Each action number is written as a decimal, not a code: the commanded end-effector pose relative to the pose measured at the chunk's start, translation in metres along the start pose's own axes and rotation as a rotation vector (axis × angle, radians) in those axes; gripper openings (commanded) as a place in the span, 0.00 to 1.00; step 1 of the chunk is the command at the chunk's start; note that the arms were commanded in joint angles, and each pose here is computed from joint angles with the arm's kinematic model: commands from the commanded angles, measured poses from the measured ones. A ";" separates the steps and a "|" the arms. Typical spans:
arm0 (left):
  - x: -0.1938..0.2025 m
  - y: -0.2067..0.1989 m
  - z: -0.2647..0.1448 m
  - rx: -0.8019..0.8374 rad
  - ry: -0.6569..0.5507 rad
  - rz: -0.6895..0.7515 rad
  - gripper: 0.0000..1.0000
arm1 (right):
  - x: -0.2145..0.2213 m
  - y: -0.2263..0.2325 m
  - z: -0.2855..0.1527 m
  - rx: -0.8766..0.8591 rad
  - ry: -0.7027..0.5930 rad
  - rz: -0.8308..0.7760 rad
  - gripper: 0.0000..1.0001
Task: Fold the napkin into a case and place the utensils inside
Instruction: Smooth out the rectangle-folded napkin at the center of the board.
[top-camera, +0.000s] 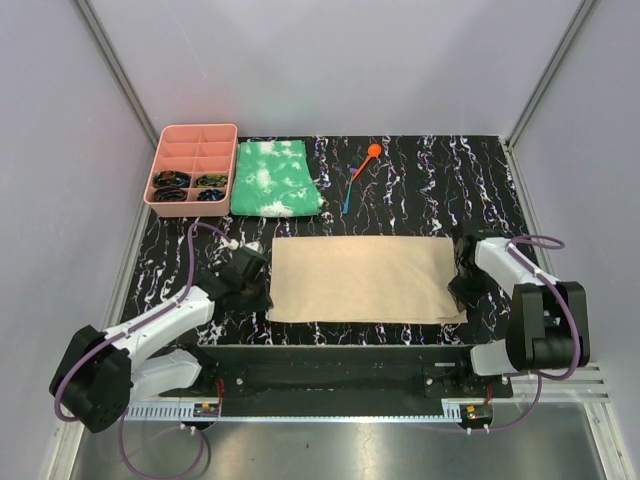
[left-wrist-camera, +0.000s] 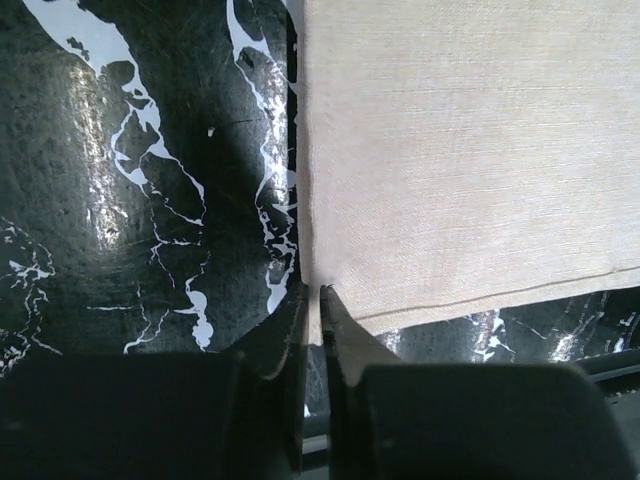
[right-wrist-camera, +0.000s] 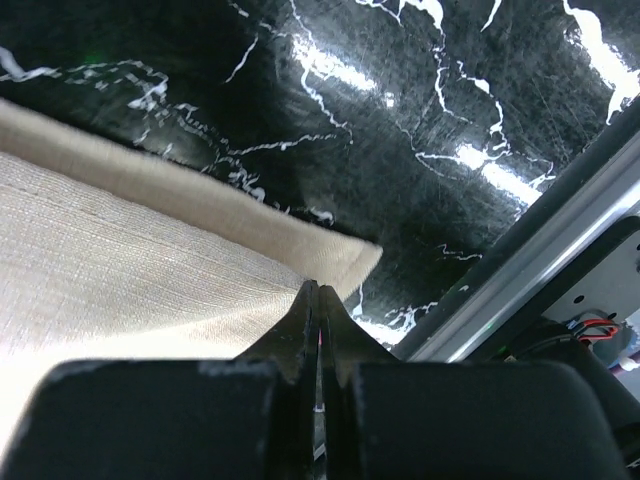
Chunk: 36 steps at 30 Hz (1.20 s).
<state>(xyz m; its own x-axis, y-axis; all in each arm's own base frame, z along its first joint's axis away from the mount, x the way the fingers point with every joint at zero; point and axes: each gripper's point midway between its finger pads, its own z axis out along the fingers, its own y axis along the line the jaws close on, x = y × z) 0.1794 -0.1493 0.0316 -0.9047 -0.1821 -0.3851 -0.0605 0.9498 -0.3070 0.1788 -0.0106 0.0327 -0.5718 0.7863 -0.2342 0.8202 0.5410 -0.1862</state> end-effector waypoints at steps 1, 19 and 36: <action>-0.043 -0.028 -0.032 0.085 -0.133 0.049 0.24 | -0.011 -0.003 0.010 0.061 -0.044 0.019 0.00; -0.005 -0.028 0.037 0.095 0.034 -0.065 0.16 | -0.047 0.083 0.020 -0.129 -0.107 -0.198 0.00; -0.059 -0.092 -0.034 0.368 -0.183 0.025 0.24 | -0.049 0.088 -0.047 -0.251 -0.182 -0.336 0.00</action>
<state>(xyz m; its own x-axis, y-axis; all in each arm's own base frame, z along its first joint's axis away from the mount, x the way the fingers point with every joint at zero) 0.1881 -0.1759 0.0511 -0.8677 -0.2570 -0.4256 -0.0215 0.8746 -0.4844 0.2943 0.0175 0.0595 -0.7784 0.5169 -0.3564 0.5654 0.8239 -0.0400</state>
